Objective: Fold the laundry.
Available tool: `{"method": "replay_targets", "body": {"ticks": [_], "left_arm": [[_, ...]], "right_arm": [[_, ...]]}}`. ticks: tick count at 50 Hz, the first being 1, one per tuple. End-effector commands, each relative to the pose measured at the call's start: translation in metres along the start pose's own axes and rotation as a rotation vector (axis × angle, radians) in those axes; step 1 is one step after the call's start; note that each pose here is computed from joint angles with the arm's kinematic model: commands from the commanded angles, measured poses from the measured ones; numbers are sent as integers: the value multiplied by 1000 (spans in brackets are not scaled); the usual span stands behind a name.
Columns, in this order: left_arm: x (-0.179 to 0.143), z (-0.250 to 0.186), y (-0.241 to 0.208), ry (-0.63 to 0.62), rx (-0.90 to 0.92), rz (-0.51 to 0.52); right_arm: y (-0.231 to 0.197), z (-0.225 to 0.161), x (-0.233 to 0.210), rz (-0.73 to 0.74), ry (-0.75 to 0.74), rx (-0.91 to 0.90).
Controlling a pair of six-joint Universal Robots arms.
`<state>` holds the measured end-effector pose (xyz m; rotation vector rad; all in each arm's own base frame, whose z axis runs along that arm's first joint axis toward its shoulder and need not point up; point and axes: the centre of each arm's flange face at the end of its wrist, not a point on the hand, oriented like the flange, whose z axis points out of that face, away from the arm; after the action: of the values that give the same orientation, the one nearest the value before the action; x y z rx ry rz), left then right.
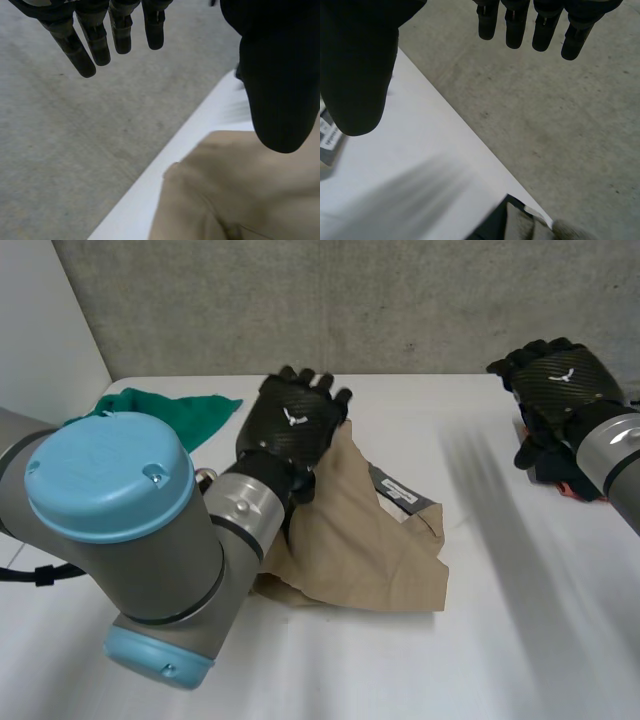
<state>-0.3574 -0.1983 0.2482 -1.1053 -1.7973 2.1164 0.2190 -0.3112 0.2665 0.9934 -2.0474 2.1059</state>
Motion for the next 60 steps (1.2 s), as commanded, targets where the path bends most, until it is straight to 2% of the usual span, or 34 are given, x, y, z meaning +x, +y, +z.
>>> {"method": "replay_targets", "body": {"ticks": [1, 6, 10, 20, 25, 29, 32, 37, 42, 46, 49, 52, 55, 60], "left_arm": [[24, -20, 15, 191, -98, -5], [43, -33, 34, 297, -197, -11], [52, -31, 50, 318, -249, 4], [70, -15, 85, 320, -315, 70], [68, -5, 86, 232, -288, 76], [52, 0, 70, 124, -228, 48], [33, 0, 49, 37, -161, -9], [-9, -5, 13, -78, -39, -150], [-47, -6, -1, -152, 20, -263], [-66, -1, 11, -154, -4, -315], [-71, 1, 30, -120, -79, -329], [-69, 3, 54, -80, -171, -331], [-72, 6, 74, -84, -239, -319], [-96, 6, 104, -158, -352, -324]], "right_arm": [[2, 3, -13, 23, -123, -20], [24, 9, -31, 97, -309, -143], [41, 15, -43, 150, -388, -240], [78, 36, -77, 239, -453, -335], [87, 47, -87, 240, -420, -326], [88, 49, -88, 230, -390, -318], [82, 46, -82, 224, -368, -315], [64, 37, -53, 218, -306, -290], [49, 21, -23, 193, -266, -296], [43, -9, -22, 150, -355, -389], [47, -34, -34, 86, -491, -508], [49, -47, -39, 16, -577, -553], [51, -41, -40, 15, -547, -524], [41, -19, -36, 65, -412, -386]]}}
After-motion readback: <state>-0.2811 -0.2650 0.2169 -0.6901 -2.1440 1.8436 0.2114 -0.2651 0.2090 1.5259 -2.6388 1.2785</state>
